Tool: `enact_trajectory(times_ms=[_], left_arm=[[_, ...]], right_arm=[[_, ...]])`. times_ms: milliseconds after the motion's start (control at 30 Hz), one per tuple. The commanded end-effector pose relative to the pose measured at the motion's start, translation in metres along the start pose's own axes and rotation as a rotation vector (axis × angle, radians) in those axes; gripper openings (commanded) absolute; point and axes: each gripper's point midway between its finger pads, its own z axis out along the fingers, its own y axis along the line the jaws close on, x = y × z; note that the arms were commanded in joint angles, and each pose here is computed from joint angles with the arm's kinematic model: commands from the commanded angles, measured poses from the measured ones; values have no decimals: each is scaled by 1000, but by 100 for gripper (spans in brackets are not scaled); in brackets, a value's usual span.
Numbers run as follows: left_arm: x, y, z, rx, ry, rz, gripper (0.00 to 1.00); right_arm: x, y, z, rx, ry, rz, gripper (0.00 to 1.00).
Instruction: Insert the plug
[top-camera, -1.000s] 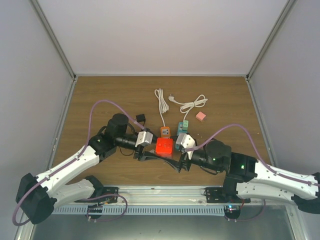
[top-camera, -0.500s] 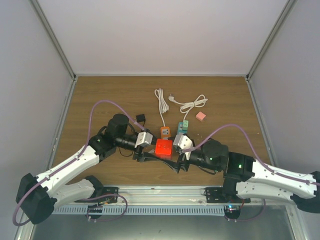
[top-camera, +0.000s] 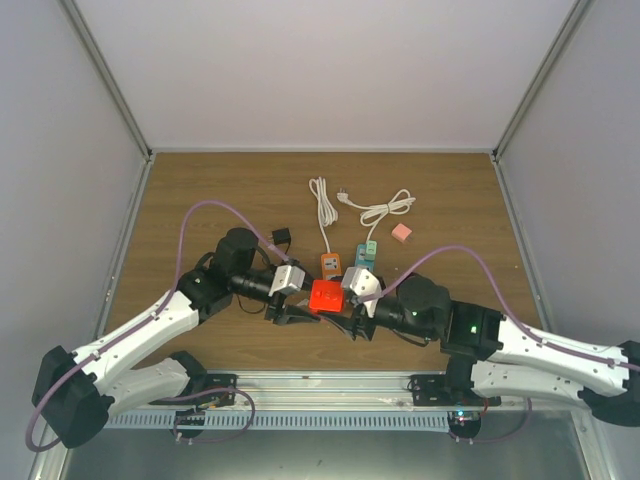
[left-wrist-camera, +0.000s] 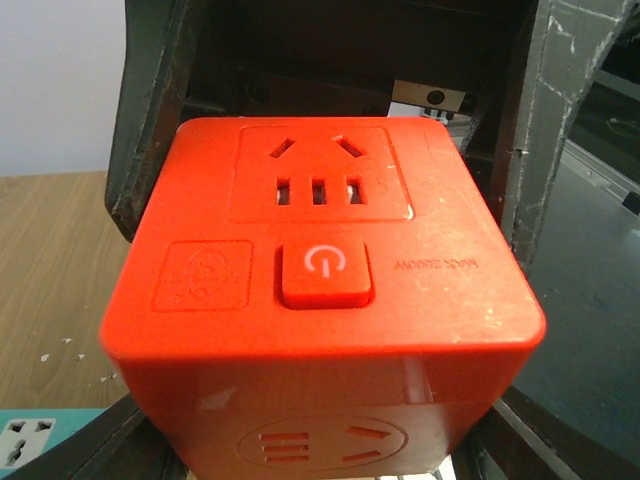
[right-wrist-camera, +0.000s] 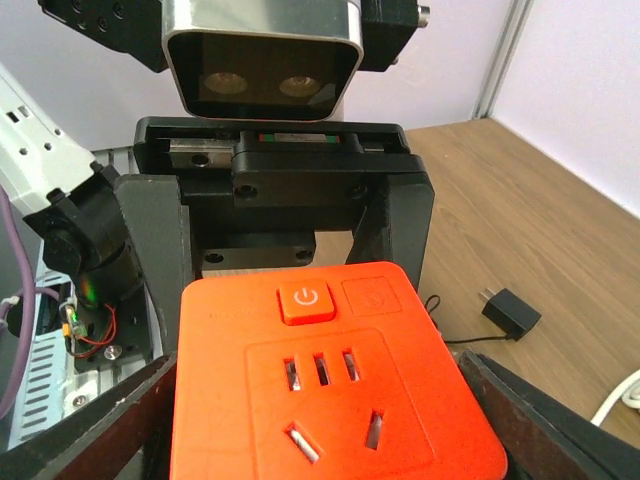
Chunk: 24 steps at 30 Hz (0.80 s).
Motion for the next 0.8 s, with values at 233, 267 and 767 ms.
enact_trajectory(times_ms=[233,267,767], left_arm=[[-8,8,-2,-34,-25,51,18],[-8,11,-3,-49,-25,47,31],[53,129,-32,-694,-126,-439,99]], right_arm=[[-18,-7,-3,-6,-58,-5,2],[-18,-7,-2,-10,-63,-5,1],[-27,-89,-17,181,-215,35,0]])
